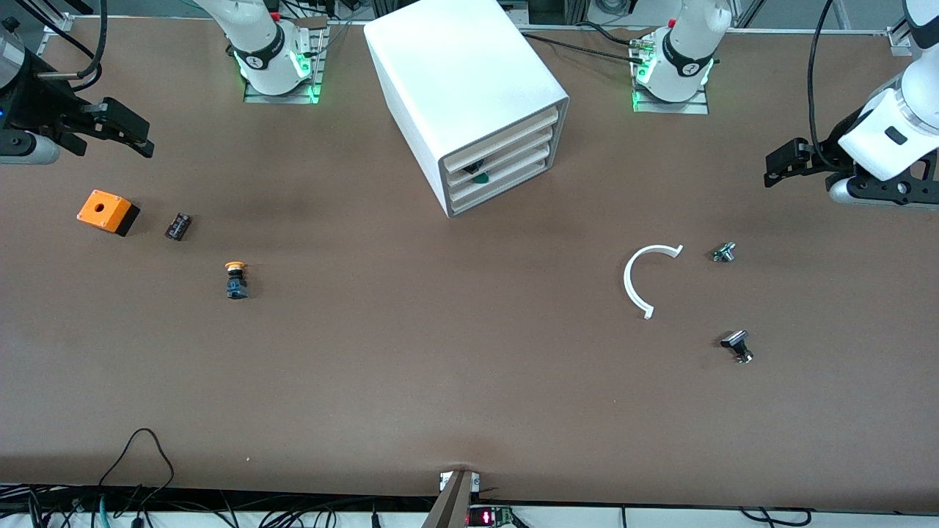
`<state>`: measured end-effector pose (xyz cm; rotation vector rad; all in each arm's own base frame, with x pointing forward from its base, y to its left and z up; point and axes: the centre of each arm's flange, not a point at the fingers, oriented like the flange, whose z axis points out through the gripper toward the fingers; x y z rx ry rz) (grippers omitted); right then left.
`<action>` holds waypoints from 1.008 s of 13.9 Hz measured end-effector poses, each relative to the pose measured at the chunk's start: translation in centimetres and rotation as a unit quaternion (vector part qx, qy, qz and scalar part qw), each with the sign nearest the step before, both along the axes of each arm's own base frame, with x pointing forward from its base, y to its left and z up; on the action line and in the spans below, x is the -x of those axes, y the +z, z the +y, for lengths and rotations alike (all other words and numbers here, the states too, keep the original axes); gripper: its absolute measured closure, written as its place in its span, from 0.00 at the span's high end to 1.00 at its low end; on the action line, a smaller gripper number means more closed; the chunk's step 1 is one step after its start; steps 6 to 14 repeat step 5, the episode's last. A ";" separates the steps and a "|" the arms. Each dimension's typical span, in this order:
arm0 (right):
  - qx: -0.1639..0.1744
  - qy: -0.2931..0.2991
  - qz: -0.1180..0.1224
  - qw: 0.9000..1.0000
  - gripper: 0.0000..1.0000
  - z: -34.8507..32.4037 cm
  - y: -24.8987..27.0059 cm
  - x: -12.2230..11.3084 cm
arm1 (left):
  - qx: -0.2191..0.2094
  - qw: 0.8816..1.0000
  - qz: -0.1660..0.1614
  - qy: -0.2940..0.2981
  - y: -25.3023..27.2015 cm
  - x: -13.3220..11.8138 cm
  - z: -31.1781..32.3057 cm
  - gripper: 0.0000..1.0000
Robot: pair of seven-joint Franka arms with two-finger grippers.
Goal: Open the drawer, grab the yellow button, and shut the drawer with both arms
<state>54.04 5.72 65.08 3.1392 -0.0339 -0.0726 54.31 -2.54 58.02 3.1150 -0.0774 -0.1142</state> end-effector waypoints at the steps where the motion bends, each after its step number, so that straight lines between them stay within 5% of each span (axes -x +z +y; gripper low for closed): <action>1: 0.000 0.000 0.000 1.000 1.00 0.0 0.0 0.0 | 0.000 1.000 0.001 -0.002 0.1 0.0 -0.2 1.00; 14: 0.000 -0.004 0.000 1.000 1.00 0.0 0.0 0.0 | 0.000 1.000 0.006 -0.011 0.7 0.3 -1.2 1.00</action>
